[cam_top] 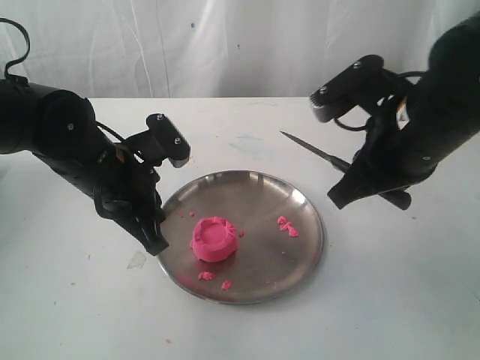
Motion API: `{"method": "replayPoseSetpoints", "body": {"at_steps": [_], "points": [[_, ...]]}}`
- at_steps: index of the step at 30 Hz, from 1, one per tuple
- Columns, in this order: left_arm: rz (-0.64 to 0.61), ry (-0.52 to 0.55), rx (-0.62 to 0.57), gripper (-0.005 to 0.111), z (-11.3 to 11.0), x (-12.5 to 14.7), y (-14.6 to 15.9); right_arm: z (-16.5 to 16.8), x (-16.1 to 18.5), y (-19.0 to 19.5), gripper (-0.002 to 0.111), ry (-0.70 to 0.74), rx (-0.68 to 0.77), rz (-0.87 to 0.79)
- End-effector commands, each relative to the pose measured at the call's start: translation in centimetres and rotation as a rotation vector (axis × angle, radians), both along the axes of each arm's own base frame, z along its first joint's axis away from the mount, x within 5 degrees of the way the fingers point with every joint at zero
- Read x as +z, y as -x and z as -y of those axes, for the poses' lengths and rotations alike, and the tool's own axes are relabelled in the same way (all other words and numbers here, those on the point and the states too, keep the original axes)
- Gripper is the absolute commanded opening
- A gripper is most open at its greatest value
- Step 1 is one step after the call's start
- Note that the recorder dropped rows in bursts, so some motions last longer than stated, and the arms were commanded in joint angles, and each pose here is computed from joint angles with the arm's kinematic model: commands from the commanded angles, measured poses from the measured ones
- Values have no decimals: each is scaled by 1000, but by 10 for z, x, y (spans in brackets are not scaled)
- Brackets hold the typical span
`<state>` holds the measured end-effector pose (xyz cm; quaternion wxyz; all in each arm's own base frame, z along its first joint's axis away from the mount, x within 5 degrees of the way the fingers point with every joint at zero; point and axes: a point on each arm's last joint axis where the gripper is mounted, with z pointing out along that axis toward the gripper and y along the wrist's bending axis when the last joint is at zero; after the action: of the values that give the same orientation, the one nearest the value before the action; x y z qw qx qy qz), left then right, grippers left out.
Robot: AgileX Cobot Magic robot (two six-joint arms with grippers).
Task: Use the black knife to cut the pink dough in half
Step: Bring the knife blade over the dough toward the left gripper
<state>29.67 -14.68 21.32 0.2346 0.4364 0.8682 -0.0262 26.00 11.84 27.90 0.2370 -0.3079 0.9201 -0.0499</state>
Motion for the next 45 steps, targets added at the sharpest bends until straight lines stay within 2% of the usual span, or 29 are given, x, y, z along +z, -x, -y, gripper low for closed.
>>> {"method": "replayPoseSetpoints", "body": {"at_steps": [1,3,7,10,15,22,27,31,35,45], "points": [[-11,5,9,0,-1,-1,2,16,1,-6,0,-214,39,-74],[0,40,45,0,1,0,0,12,-1,-8,0,-297,99,-98],[90,131,130,0,2,14,-5,2,-10,-11,0,-353,223,-146],[177,165,125,0,2,27,-7,-5,-19,-16,0,-393,265,-168],[306,134,21,0,3,36,-11,-14,-36,-25,0,-413,280,-185],[468,194,49,0,4,41,-22,-30,-54,-27,0,-386,347,-209],[499,200,119,0,-9,10,-28,-30,-57,-26,0,-365,401,-201],[488,268,185,0,-8,11,-27,-26,-71,-21,0,-334,414,-191],[483,251,160,0,-6,9,-26,-26,-74,-20,0,-336,410,-176],[395,309,262,0,-10,-7,-18,-32,-84,-11,0,-311,488,-219]]}}
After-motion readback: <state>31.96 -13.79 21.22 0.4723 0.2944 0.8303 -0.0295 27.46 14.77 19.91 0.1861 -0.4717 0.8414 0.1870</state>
